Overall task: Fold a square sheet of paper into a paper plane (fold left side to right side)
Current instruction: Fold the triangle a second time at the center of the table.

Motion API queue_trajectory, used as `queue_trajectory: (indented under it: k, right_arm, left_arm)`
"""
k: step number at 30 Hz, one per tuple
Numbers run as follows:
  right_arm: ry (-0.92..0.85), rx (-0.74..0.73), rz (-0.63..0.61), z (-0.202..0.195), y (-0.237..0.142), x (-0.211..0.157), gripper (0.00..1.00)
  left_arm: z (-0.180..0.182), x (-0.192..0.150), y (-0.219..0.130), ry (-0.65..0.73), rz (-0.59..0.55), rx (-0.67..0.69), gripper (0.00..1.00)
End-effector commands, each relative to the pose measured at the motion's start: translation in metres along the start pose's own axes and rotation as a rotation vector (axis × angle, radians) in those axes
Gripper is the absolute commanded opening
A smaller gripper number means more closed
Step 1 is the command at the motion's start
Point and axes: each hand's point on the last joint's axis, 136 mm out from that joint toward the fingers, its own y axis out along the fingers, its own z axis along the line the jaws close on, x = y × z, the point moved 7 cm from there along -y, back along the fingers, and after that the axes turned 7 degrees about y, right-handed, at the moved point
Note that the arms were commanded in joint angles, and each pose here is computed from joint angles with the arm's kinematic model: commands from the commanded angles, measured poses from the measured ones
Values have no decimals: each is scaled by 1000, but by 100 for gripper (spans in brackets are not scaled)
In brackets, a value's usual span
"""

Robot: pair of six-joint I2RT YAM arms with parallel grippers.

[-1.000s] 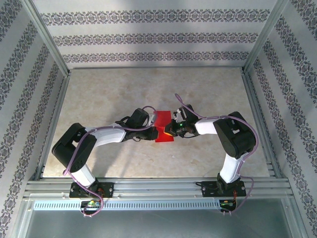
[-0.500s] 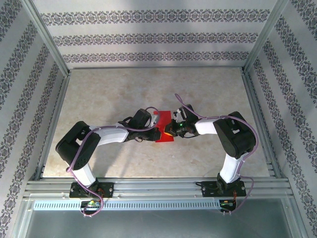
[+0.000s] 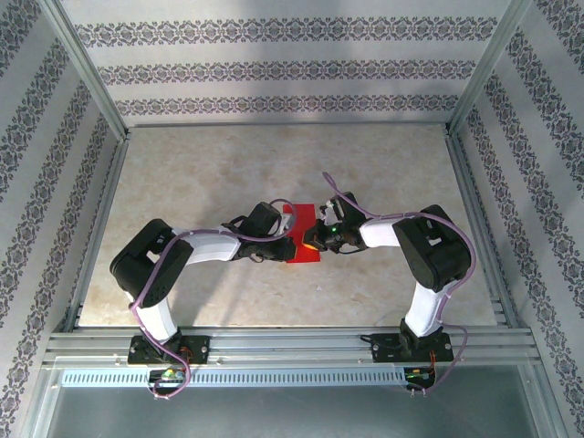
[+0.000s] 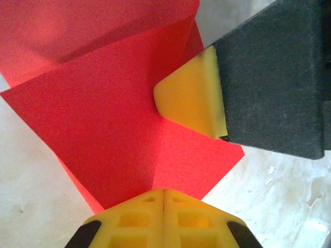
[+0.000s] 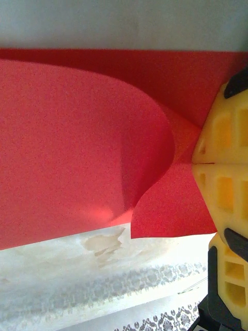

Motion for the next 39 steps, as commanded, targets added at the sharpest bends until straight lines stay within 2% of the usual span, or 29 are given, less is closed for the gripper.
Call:
queue_trajectory:
  k: [1,34,39]
  right_arm:
    - [42,-110,22,-31,8,-8,0]
    - [45,-106,30,-30,8,-8,0]
    - [23,-67,20,-18,3,-4,0]
  left_arm:
    - [-3,5,3,2,-2,8,1]
    - [9,-2,12,-32,51,29,1]
    - [10,-5,12,-37,65,34,1]
